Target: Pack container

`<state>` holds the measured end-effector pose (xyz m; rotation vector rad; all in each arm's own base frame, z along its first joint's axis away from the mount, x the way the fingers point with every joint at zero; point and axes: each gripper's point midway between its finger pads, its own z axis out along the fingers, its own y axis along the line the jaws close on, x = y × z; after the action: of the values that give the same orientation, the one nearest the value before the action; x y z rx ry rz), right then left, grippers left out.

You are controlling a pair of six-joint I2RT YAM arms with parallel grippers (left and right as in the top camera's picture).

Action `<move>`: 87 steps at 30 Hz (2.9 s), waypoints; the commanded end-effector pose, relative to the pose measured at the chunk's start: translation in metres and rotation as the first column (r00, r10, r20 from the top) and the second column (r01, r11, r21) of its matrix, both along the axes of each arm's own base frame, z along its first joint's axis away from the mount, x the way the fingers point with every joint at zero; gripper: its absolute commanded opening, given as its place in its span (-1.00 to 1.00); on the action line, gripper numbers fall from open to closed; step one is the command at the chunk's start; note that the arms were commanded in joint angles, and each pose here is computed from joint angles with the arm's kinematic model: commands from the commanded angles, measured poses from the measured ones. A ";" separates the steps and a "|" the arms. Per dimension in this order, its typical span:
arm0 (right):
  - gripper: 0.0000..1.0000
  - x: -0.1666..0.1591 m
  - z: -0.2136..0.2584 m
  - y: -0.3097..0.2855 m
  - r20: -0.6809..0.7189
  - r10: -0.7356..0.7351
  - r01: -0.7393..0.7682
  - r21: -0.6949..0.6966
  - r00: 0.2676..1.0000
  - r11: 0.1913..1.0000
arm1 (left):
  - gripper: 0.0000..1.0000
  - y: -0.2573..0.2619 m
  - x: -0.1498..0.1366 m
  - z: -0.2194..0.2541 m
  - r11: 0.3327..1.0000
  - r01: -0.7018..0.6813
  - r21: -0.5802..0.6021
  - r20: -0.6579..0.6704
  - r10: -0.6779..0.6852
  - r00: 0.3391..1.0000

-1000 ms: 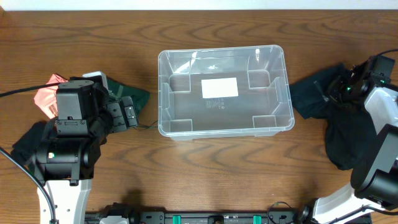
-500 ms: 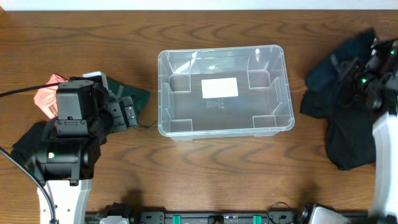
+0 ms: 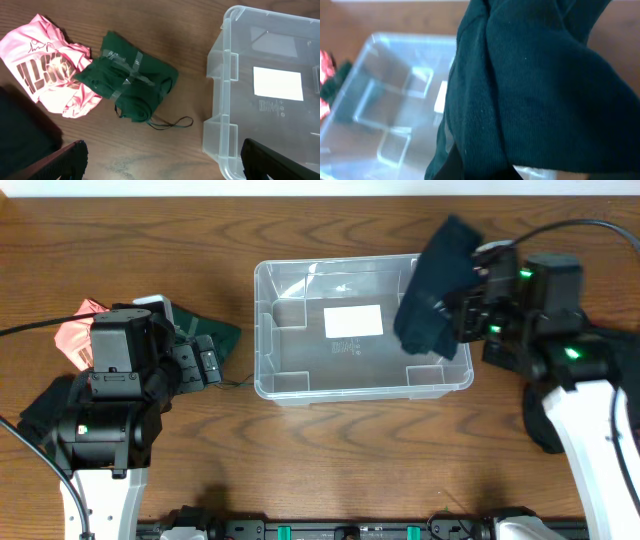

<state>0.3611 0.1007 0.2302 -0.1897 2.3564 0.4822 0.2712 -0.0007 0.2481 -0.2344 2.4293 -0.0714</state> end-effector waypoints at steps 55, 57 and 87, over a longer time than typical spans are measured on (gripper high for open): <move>-0.21 -0.061 -0.205 -0.253 -0.396 -0.694 0.092 -0.828 0.601 0.553 | 0.96 0.000 0.001 0.008 1.000 0.007 0.009 0.018 -0.007 1.000; -0.97 -0.056 -0.199 -0.253 -0.379 -0.700 0.115 -0.828 0.605 0.548 | 0.96 0.000 0.001 0.008 1.000 0.007 0.009 0.018 -0.007 1.000; -0.98 0.005 0.040 0.026 0.083 0.061 -0.012 -0.494 0.995 0.870 | 0.96 0.000 0.001 0.008 1.000 0.007 0.009 0.017 -0.007 1.000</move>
<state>0.3658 0.0931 0.2852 -0.4021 2.3227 -0.2009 0.2711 -0.0007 0.2480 -0.2345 2.4301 -0.0713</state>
